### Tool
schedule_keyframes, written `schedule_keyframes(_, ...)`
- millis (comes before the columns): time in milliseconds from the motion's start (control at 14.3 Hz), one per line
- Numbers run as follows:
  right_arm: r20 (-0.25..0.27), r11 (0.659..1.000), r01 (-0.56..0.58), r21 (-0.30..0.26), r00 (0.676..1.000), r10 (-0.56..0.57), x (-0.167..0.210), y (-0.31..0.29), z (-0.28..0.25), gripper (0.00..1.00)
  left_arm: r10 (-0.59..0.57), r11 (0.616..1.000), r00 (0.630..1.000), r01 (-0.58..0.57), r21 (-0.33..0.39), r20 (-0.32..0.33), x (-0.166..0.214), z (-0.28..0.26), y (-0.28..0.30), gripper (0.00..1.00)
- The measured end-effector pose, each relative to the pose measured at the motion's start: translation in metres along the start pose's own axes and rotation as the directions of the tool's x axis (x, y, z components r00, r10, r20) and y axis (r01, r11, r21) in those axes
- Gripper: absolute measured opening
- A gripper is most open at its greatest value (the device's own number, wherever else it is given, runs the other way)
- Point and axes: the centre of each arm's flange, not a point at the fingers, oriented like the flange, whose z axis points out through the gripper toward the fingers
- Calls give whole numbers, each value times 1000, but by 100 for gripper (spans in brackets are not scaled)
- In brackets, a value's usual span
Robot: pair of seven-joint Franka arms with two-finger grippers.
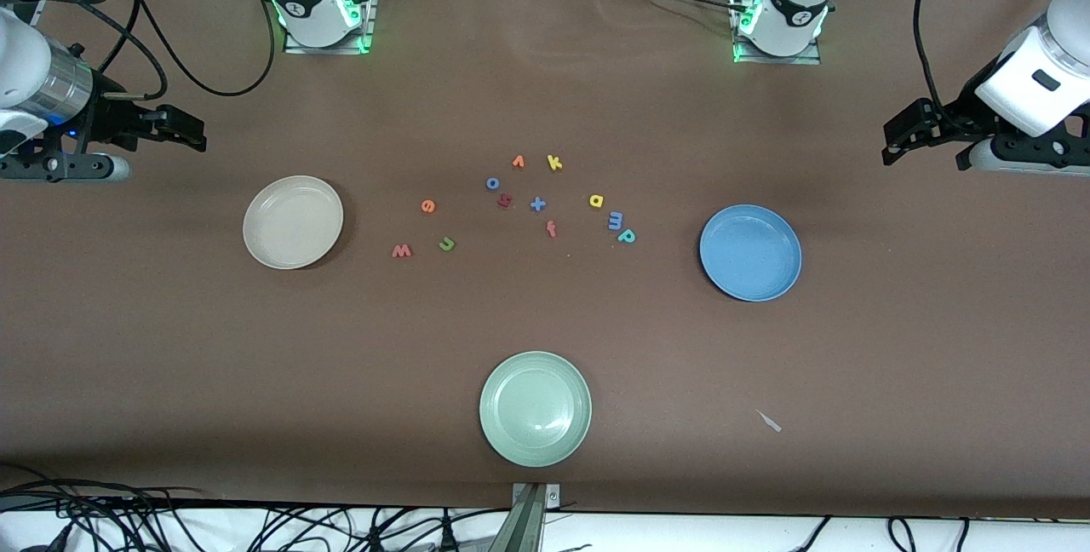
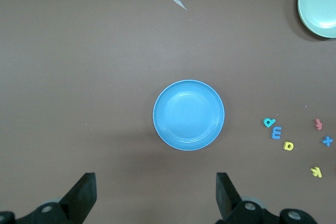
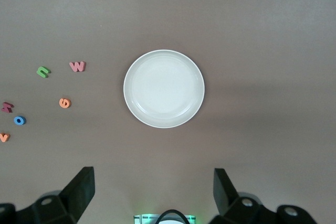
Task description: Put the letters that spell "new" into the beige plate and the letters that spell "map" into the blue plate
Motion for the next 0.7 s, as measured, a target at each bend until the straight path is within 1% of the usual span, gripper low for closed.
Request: schedule_keyframes(698, 1, 1000, 0, 0, 1000, 0, 0, 0, 0, 100, 3, 1000, 1000, -3, 0, 0, 0, 0, 2, 100)
